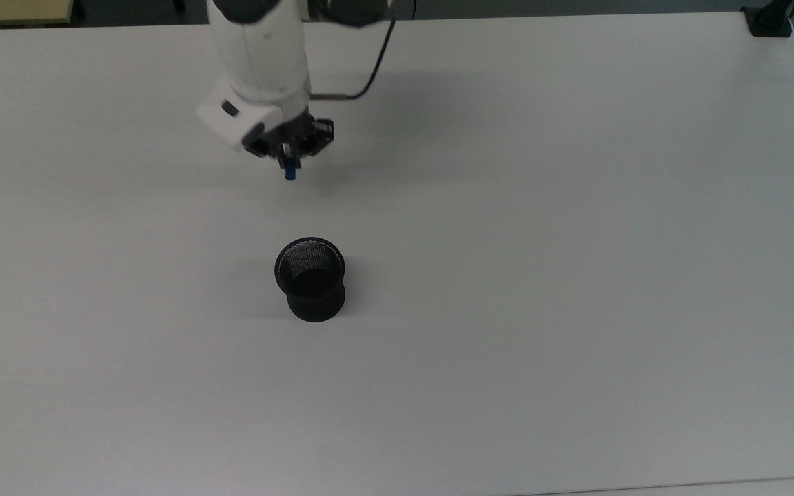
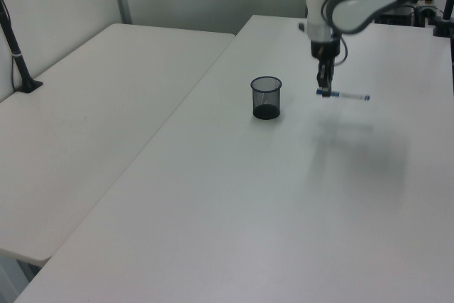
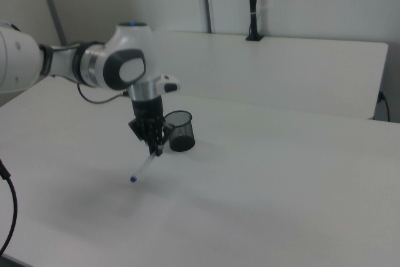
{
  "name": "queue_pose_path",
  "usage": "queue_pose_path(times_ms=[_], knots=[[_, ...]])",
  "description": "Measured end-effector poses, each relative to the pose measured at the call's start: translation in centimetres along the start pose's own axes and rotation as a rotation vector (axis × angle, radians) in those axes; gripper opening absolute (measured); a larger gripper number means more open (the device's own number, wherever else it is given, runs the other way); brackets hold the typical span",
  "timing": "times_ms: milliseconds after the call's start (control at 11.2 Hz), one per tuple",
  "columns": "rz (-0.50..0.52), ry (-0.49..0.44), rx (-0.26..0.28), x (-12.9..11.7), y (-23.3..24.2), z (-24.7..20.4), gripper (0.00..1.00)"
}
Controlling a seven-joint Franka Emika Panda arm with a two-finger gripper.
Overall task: Insert the marker
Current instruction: 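Carry the marker over the black mesh pen cup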
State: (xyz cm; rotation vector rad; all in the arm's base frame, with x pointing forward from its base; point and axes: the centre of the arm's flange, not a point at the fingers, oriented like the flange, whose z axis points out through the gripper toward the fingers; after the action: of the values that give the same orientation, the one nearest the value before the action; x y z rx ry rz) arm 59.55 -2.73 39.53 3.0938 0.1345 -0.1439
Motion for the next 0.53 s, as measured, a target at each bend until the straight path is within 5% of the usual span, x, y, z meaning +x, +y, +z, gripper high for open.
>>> queue_pose_path(times_ms=[267,535], knots=[[0.02,0.031,0.028,-0.2,0.7,-8.0,0.17],[0.031,0.083,0.037,1.5,0.5,-10.1,0.17]])
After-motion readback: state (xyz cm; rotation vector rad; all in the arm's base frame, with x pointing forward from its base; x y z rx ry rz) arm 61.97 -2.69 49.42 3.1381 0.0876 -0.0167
